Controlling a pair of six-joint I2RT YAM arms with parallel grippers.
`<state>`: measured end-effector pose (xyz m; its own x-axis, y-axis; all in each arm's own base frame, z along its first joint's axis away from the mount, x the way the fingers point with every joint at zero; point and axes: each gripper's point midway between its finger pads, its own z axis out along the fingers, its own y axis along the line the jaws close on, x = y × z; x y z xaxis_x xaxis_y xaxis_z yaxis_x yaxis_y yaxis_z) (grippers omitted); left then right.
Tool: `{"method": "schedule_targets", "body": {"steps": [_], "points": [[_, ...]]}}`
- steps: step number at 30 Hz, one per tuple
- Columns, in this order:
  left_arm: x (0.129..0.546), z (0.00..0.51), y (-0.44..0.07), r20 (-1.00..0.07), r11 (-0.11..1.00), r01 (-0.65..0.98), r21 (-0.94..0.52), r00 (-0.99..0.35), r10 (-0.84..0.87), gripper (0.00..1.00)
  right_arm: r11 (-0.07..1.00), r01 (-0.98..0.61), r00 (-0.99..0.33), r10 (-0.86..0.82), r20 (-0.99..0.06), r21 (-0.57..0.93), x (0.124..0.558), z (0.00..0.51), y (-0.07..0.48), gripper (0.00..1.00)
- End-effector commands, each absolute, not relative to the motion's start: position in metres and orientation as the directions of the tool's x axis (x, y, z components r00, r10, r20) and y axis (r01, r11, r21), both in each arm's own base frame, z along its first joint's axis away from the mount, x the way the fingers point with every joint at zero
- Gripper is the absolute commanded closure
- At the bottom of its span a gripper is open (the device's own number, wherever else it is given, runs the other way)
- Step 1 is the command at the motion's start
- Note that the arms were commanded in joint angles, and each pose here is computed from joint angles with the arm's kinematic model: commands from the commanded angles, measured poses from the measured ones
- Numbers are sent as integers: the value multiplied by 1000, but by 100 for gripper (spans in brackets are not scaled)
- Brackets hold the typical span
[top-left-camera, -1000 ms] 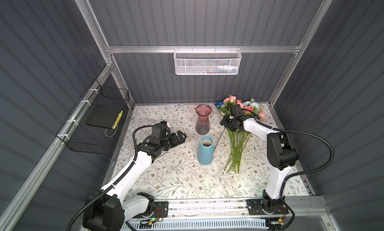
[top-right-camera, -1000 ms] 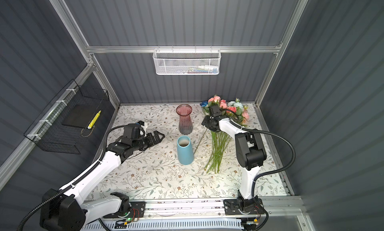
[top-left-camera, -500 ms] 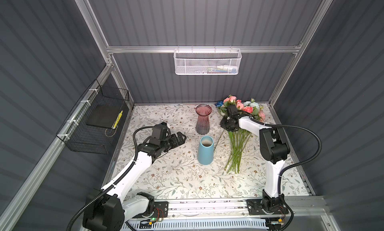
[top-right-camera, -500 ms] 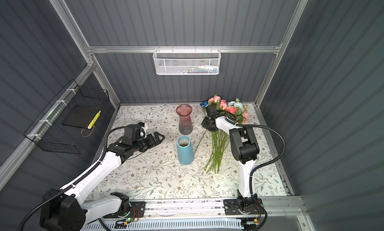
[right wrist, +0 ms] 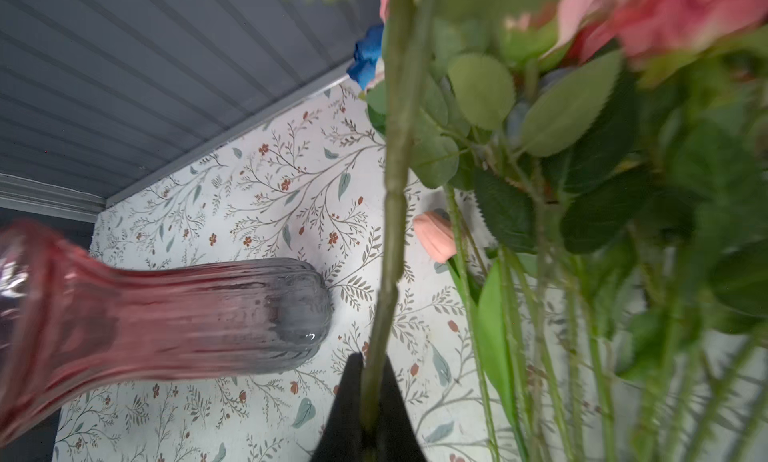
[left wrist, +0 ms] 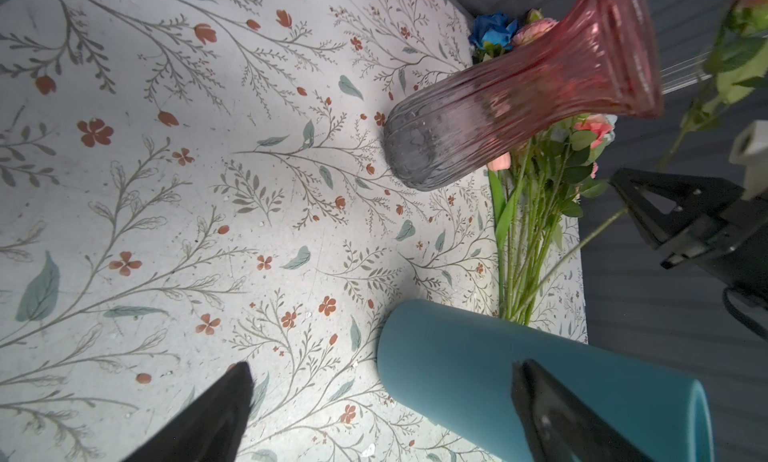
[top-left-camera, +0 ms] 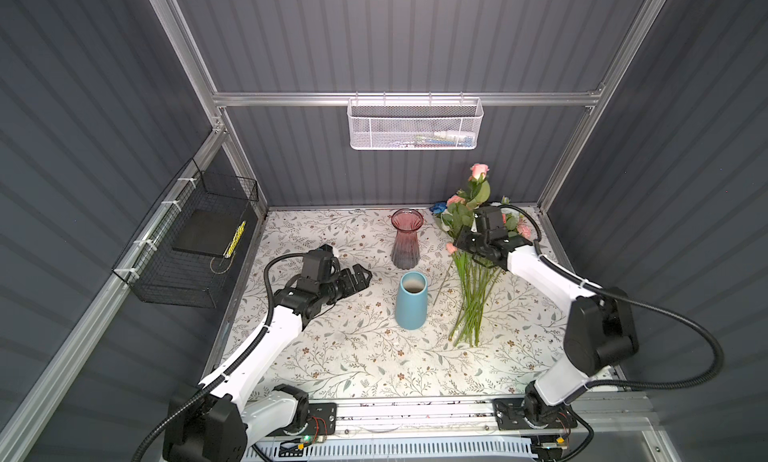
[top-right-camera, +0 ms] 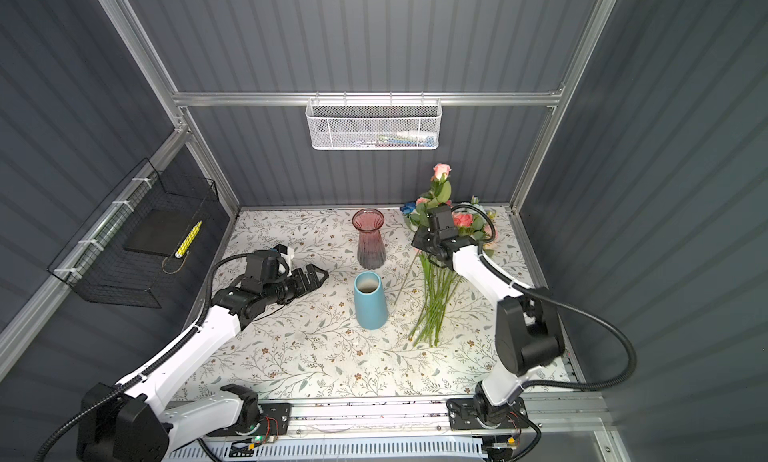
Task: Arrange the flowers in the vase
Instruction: 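Grasp one pink rose stem from the bunch with the right gripper, then lift the pink rose high and carry it over the teal vase with the right gripper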
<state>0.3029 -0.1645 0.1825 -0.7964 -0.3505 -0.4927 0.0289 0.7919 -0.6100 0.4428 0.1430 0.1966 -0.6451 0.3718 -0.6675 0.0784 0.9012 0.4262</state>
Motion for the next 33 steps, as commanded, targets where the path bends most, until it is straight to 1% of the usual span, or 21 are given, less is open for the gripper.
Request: {"method": "schedule_targets", "body": {"steps": [1, 4, 6, 9, 14, 16, 18, 21, 25, 28, 33], "points": [[303, 196, -157, -539, 799, 47, -600, -762, -360, 0, 939, 69, -556, 317, -768, 338, 420, 226, 118, 100], [302, 202, -153, -562, 813, 56, -579, -750, -348, 0, 948, 31, -487, 291, -823, 317, 393, 265, 106, 100], [302, 205, -152, -574, 819, 65, -570, -745, -340, 0, 951, -22, -438, 268, -858, 308, 376, 296, 108, 100], [302, 206, -151, -582, 823, 66, -564, -739, -339, 0, 944, -140, -339, 238, -910, 299, 348, 356, 120, 100], [303, 205, -151, -575, 823, 60, -565, -743, -341, 0, 884, -383, -221, 192, -956, 267, 313, 446, 173, 100], [304, 204, -152, -573, 821, 60, -567, -745, -341, 0, 856, -463, -191, 156, -969, 229, 309, 466, 201, 100], [304, 204, -152, -568, 819, 56, -571, -747, -345, 0, 842, -504, -157, 132, -979, 194, 309, 482, 222, 100], [303, 205, -153, -567, 816, 57, -575, -746, -348, 0, 836, -526, -117, 109, -987, 155, 316, 497, 243, 100], [302, 204, -152, -565, 815, 55, -577, -748, -349, 0, 838, -531, -83, 93, -992, 123, 335, 496, 265, 100], [302, 203, -153, -563, 815, 55, -577, -750, -348, 0, 841, -531, -70, 85, -994, 109, 347, 487, 278, 100], [301, 203, -153, -562, 812, 55, -581, -748, -352, 0, 829, -545, -97, 89, -991, 128, 351, 450, 295, 100]]}}
